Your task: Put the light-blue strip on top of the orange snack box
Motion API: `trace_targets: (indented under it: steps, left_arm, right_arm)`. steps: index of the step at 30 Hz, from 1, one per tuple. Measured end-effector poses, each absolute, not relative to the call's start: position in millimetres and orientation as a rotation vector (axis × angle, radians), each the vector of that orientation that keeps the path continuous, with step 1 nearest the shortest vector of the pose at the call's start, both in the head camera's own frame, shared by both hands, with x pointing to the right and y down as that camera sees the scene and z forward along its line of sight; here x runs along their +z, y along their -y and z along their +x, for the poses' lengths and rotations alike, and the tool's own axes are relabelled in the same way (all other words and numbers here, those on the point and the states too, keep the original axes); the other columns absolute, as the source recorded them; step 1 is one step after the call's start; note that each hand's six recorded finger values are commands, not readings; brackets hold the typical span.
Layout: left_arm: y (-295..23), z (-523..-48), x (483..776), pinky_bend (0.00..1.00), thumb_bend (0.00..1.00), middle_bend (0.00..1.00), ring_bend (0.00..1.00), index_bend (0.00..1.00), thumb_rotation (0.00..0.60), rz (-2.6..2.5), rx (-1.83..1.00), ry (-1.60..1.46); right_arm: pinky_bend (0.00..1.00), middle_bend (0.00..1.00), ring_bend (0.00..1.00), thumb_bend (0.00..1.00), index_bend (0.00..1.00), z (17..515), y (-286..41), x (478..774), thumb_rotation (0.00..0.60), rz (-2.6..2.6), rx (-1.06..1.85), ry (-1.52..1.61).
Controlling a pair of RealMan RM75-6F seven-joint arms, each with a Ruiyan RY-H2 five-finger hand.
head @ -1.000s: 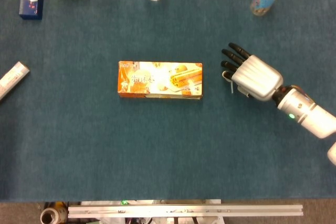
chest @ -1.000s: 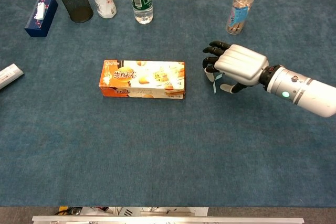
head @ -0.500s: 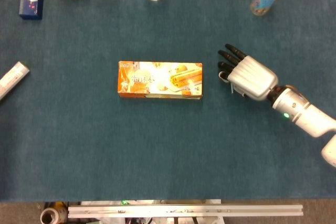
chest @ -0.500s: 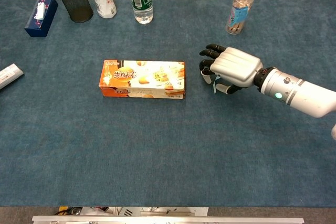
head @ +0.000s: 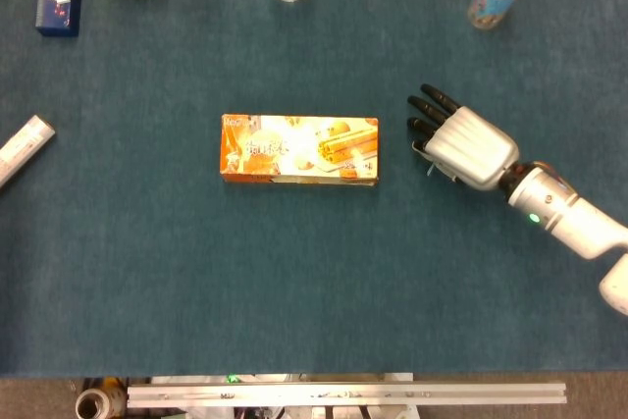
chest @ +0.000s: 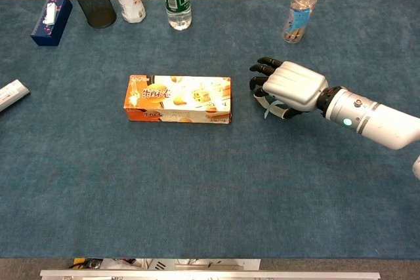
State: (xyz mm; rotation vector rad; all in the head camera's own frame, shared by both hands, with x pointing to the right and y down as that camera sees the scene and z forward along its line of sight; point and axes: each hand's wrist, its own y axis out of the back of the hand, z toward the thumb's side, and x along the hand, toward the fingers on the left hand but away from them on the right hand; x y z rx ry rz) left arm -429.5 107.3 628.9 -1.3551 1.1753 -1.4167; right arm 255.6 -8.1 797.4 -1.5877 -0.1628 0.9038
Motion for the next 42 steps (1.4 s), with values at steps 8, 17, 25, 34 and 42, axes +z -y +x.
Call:
trace_targets:
  steps: [8, 17, 25, 34, 42]
  left_arm:
    - [-108.7, -432.1, 627.5, 0.18, 0.17, 0.24, 0.25, 0.18, 0.6, -1.348, -1.42, -1.178]
    - [-108.9, -427.5, 626.0, 0.18, 0.17, 0.24, 0.25, 0.18, 0.6, -1.356, -1.409, -1.168]
    - [-113.2, -426.2, 622.9, 0.18, 0.17, 0.24, 0.25, 0.18, 0.6, -1.359, -1.407, -1.172]
    - [-116.2, -429.5, 622.5, 0.18, 0.17, 0.24, 0.25, 0.18, 0.6, -1.357, -1.423, -1.171]
    - [-117.5, -431.8, 623.1, 0.18, 0.17, 0.24, 0.25, 0.18, 0.6, -1.359, -1.435, -1.168]
  right_arm:
    - [0.0, 0.28, 0.07, 0.4, 0.58, 254.5, 13.3, 786.0, 0.6, -1.595, 0.881, 0.207]
    - [0.0, 0.28, 0.07, 0.4, 0.58, 225.3, 23.1, 746.5, 0.6, -1.704, 0.795, 0.306]
    - [0.0, 0.28, 0.07, 0.4, 0.58, 181.6, 39.2, 727.5, 0.6, -1.823, 0.793, 0.352]
    - [0.0, 0.28, 0.07, 0.4, 0.58, 143.2, 34.8, 739.3, 0.6, -1.875, 0.8, 0.32]
    - [0.0, 0.28, 0.07, 0.4, 0.58, 119.7, 32.3, 743.7, 0.6, -1.912, 0.794, 0.312]
